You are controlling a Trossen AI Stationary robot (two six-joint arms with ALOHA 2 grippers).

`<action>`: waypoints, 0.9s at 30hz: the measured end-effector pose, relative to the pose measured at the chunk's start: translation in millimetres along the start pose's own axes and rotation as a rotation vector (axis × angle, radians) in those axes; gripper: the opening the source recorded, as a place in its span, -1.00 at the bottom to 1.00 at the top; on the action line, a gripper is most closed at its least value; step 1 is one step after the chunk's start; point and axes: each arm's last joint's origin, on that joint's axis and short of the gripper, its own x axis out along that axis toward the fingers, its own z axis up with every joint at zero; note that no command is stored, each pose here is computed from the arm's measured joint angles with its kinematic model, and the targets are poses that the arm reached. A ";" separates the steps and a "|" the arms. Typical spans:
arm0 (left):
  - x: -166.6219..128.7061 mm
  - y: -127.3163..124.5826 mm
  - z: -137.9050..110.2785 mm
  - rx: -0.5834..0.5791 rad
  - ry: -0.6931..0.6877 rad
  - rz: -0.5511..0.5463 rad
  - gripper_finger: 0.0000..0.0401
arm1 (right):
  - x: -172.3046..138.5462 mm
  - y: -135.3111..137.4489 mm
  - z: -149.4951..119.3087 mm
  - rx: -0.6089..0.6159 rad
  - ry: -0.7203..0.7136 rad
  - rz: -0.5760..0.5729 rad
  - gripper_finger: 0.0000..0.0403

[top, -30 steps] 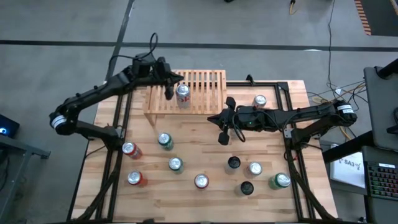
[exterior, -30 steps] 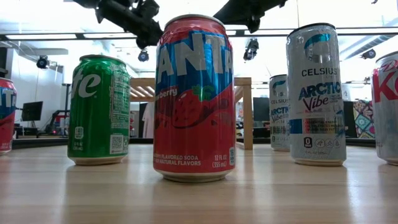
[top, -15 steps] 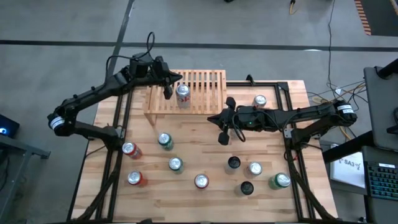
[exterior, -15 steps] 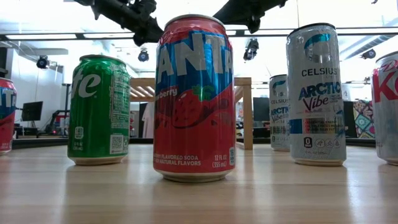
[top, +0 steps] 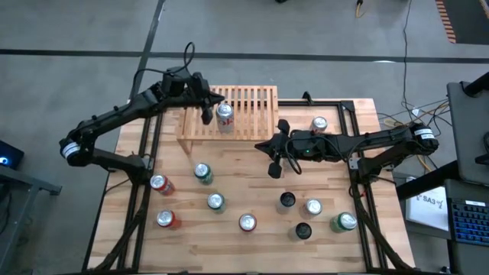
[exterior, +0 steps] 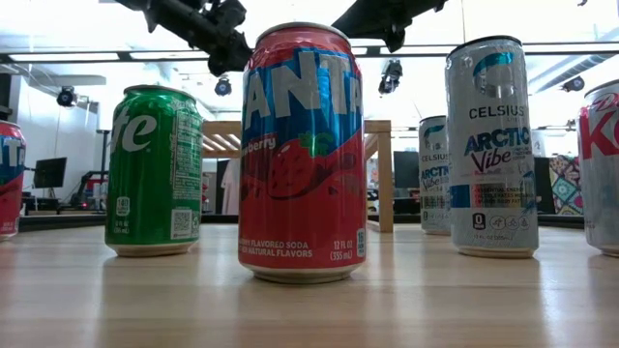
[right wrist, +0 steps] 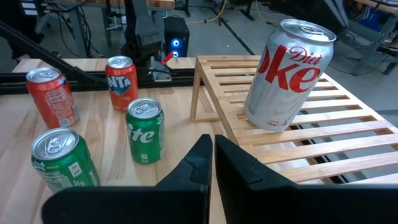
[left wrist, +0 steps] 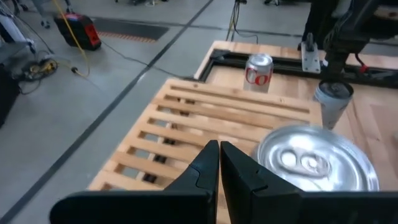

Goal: Place canned beverage on shelf
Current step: Put the middle white soda can on the shelf

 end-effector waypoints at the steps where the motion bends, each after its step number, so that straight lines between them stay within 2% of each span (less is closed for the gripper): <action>1: -0.3 -0.7 -1.0 -0.002 0.011 -0.004 -1.00 | 0.0 0.0 0.0 0.000 0.000 0.000 -0.95; 19: -17.3 -6.8 4.8 0.009 -0.018 -0.008 -1.00 | 0.0 0.0 0.0 0.017 0.000 0.000 -0.95; 27: -15.6 -10.5 3.5 0.000 0.000 -0.025 -1.00 | -0.2 0.8 0.0 0.025 0.000 0.003 -0.95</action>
